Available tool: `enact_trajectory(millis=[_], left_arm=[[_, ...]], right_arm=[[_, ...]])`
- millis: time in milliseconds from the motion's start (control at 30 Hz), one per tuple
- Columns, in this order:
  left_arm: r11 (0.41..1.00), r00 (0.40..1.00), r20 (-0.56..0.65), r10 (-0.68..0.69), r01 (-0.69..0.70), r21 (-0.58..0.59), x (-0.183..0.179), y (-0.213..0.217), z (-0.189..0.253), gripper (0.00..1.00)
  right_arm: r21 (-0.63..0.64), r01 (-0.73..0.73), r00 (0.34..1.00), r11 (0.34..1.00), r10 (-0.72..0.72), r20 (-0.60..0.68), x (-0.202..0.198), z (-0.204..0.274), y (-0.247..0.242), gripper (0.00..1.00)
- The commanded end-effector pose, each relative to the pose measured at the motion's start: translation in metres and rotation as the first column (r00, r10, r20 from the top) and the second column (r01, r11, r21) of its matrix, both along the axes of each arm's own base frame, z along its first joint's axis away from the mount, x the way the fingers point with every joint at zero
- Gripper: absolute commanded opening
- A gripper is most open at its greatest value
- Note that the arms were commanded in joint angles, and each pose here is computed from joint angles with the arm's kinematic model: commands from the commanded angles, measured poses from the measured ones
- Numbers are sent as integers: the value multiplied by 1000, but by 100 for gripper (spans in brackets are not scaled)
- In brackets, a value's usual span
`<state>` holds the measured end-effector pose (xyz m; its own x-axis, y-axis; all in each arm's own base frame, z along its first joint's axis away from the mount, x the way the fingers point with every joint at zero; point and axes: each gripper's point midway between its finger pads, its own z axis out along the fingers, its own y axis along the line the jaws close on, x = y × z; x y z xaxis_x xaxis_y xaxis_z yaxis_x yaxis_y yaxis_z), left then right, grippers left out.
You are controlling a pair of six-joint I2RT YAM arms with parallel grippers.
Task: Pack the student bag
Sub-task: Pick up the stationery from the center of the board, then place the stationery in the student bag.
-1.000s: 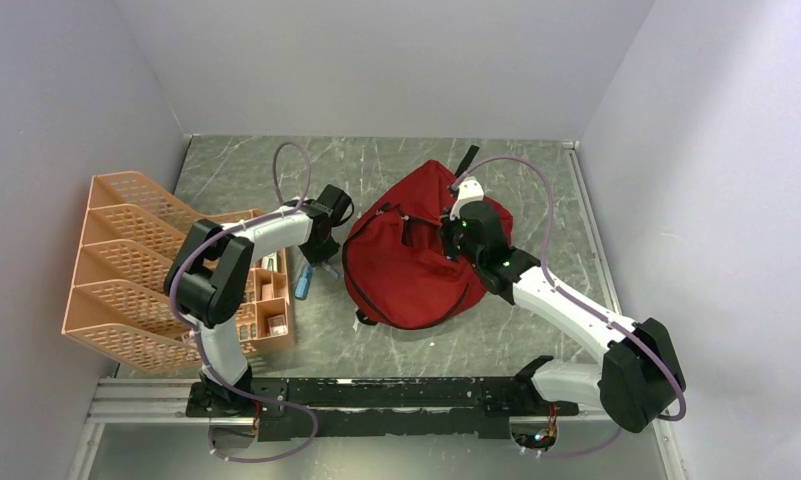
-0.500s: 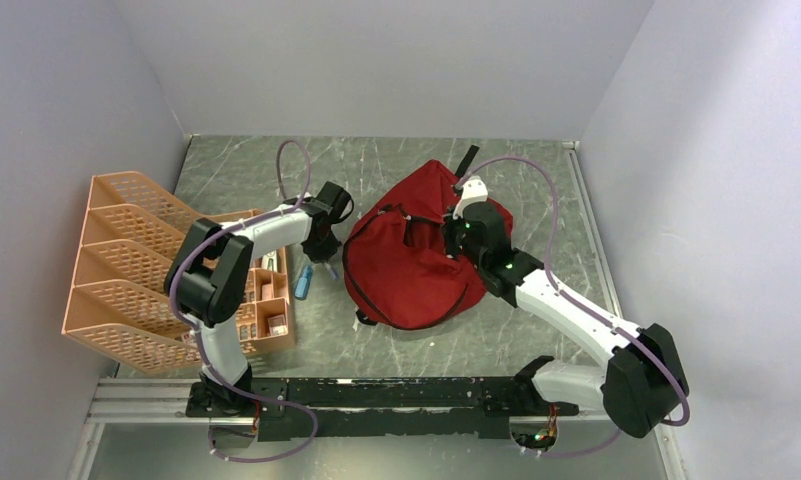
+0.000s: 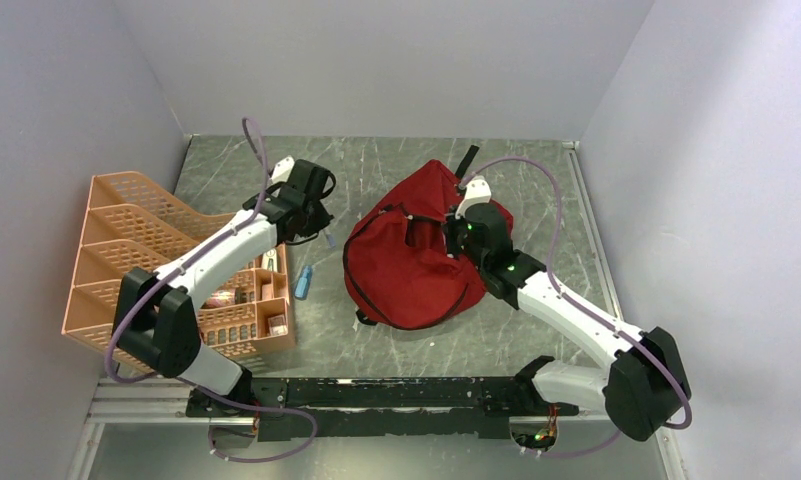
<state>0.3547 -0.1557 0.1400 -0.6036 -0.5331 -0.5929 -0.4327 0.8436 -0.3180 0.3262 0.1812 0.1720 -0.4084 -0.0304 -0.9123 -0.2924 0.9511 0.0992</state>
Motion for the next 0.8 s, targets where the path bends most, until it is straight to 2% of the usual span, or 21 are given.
enact_trajectory(millis=[0,100,233,367,767], left_arm=[[948,955,122,-269,285,-142,5,-56,24,5],[877,890,230,-394,439,-197,-5,-104,38,5],[795,823,283,-493,558,-236,-24,-158,51,5],[746,791,309,-528,606,-275,-39,-189,54,5],[641,728,297,-618,686,-345,-67,-249,34,5]], right_arm=[[74,7,997,997,-13,71,1,26,4,0],[105,-13,996,994,4,88,1,35,9,0],[124,-16,996,992,5,93,1,41,11,0],[125,-8,995,992,-5,105,2,45,9,0],[126,-10,994,992,-4,109,1,48,8,0]])
